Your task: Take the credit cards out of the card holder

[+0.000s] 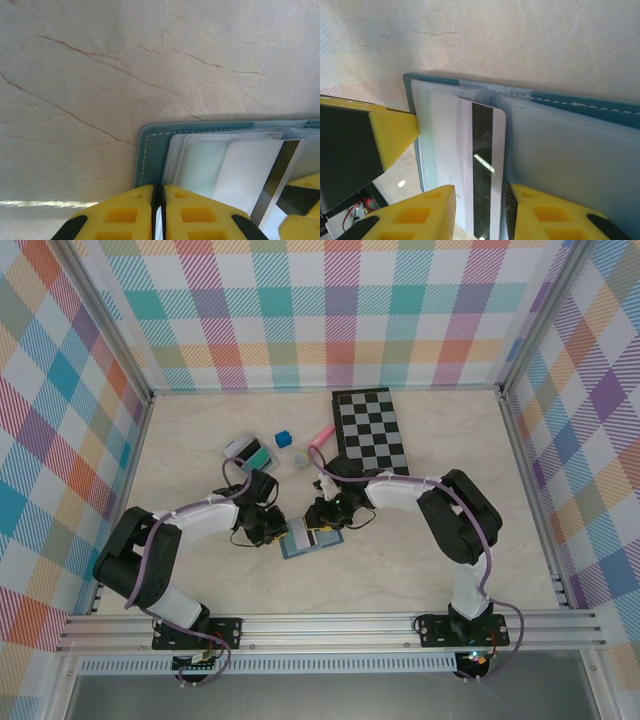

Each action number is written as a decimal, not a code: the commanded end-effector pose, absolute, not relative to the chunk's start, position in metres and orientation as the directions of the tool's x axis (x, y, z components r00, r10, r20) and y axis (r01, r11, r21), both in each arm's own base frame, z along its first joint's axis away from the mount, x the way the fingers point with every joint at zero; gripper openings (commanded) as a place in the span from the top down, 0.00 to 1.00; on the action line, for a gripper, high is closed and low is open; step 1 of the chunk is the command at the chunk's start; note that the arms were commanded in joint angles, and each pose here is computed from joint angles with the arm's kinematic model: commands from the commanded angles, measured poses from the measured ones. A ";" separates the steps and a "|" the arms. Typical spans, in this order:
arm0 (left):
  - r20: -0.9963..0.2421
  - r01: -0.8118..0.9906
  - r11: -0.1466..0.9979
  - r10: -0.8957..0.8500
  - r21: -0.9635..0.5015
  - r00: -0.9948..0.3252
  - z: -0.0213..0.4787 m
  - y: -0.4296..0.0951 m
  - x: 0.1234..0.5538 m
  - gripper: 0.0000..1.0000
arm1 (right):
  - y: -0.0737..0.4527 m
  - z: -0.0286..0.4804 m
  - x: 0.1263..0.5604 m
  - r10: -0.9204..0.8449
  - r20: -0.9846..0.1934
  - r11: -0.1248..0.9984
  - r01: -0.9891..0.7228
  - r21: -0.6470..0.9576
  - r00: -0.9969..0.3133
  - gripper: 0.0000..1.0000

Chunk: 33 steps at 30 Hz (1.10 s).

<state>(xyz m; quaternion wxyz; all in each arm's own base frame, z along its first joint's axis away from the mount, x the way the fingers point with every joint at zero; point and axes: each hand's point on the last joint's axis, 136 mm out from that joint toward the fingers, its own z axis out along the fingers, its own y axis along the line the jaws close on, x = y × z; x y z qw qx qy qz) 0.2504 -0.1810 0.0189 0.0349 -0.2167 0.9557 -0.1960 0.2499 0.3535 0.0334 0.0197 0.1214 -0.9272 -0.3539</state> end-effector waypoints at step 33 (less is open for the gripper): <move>-0.026 -0.392 0.868 -0.419 -0.305 -0.908 0.040 -0.168 0.255 0.63 | 0.328 0.062 0.266 -0.176 -0.183 0.721 -0.253 0.645 -0.967 1.00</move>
